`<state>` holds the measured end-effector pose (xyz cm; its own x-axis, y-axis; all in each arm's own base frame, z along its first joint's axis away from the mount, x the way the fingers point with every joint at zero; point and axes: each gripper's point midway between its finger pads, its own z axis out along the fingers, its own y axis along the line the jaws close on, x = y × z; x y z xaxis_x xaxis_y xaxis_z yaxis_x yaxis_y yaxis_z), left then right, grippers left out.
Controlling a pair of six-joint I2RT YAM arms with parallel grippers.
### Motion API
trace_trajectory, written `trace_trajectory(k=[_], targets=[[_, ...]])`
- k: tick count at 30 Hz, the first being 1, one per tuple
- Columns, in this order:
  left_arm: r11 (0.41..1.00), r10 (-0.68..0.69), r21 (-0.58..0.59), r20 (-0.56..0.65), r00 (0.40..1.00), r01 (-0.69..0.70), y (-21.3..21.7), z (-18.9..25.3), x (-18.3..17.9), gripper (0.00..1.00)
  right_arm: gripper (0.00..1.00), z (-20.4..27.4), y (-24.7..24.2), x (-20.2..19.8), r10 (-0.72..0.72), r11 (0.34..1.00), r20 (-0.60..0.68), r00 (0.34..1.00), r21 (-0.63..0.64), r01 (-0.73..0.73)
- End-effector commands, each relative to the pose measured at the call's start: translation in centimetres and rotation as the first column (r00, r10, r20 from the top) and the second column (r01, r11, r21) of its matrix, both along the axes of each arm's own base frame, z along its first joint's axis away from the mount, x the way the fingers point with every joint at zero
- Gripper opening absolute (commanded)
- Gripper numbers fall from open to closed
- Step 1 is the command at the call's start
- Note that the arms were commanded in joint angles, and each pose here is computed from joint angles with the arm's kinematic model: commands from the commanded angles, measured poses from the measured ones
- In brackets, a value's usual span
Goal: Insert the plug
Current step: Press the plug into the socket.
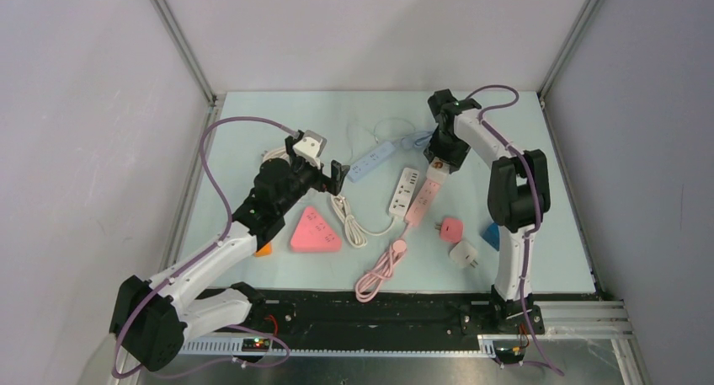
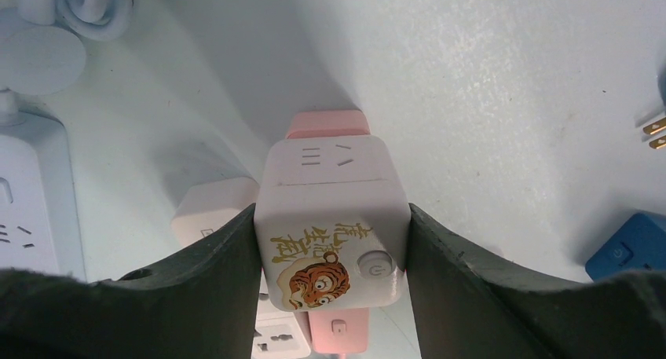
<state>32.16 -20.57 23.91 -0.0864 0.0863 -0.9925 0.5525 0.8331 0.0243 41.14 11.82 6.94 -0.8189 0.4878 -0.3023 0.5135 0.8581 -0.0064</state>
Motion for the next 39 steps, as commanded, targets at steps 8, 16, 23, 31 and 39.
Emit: trace_trajectory(k=[8,16,23,31,39], targets=[[1.000,0.007,-0.001,0.046,0.999,-0.007,0.1,1.2,0.0,1.00,0.21,-8.0,-1.2,-6.4,-0.007,0.989,-0.298,0.954,-0.141,-0.037],[0.999,0.036,0.000,0.057,0.998,-0.036,0.7,1.5,0.0,1.00,0.33,-6.8,-0.9,-5.2,-0.001,0.995,-0.263,0.965,-0.097,-0.025],[0.999,0.033,0.001,0.060,0.998,-0.033,0.7,1.6,-0.1,1.00,0.72,-2.0,1.0,-2.3,0.011,1.000,-0.115,0.993,0.022,-0.008],[0.999,0.037,0.000,0.065,0.997,-0.037,0.8,1.8,-0.2,1.00,0.89,1.6,2.1,-0.9,0.027,0.995,-0.001,1.000,0.099,-0.026],[0.999,0.037,0.000,0.071,0.997,-0.037,0.8,1.9,-0.4,1.00,0.69,0.3,1.3,-1.7,0.016,0.998,-0.026,1.000,0.068,-0.015]])
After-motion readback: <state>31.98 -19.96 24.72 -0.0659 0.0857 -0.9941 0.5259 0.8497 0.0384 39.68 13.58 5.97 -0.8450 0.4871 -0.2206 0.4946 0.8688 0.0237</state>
